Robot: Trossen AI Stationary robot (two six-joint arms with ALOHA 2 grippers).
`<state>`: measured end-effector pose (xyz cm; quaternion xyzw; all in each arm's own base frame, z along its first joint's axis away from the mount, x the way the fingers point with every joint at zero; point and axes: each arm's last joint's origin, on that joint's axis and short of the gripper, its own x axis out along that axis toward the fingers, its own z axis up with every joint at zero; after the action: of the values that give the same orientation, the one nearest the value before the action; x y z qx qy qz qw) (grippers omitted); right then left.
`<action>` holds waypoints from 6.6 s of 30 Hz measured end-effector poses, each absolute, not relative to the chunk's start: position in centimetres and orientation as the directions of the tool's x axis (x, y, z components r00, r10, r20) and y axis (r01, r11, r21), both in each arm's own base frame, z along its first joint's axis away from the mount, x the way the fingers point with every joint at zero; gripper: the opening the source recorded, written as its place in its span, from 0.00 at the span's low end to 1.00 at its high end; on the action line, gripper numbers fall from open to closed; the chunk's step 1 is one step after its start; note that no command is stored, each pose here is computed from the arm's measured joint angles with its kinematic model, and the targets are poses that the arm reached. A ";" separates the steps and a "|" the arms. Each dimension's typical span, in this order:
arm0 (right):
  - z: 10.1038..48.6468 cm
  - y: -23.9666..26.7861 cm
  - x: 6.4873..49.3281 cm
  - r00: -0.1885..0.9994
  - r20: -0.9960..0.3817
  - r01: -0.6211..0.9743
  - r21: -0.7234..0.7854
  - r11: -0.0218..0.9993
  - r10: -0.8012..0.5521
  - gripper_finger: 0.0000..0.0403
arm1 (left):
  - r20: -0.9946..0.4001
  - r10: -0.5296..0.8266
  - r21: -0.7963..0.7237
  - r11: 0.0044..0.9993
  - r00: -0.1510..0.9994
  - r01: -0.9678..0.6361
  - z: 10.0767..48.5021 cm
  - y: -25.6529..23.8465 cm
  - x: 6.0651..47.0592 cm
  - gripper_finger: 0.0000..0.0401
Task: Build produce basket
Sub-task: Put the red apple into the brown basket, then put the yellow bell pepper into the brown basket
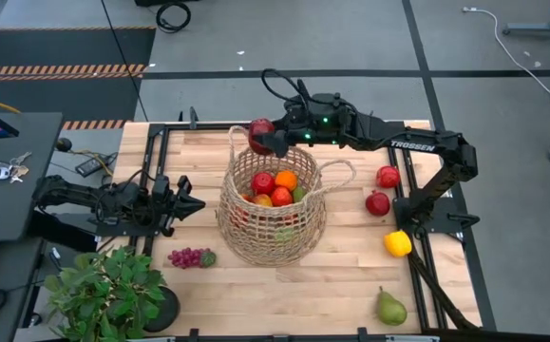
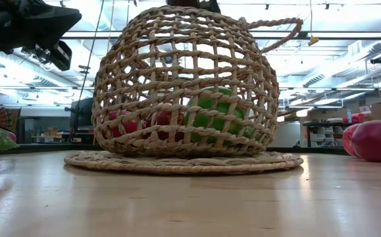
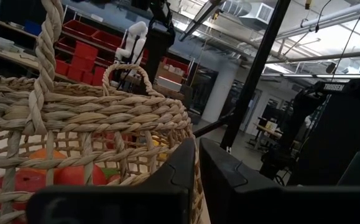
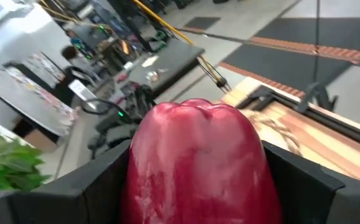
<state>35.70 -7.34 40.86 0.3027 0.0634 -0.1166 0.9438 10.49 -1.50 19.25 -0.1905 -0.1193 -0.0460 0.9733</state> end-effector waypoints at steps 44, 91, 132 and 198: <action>27.5 -6.2 45.2 0.762 -0.644 0.362 0.330 0.872 -0.072 0.81 | 0.249 -0.044 -0.360 0.923 0.968 0.135 19.2 -1.5 10.5 0.07; 42.5 -8.5 23.7 0.412 -0.855 0.525 -0.059 0.849 -0.315 0.96 | 0.250 -0.044 -0.360 0.923 0.967 0.135 19.2 -1.5 10.5 0.07; 27.1 0.3 13.6 0.271 -0.948 0.845 0.153 0.512 -0.165 0.90 | 0.250 -0.044 -0.360 0.923 0.967 0.135 19.2 -1.5 10.5 0.07; 18.2 11.9 11.3 -0.120 -0.992 0.955 -0.129 0.268 -0.051 0.99 | 0.249 -0.044 -0.360 0.923 0.967 0.134 19.2 -1.5 10.5 0.08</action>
<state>11.31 11.95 18.16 0.3859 0.5855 -0.4658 0.5397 10.49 -1.49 19.24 -0.1905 -0.1190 -0.0458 0.9734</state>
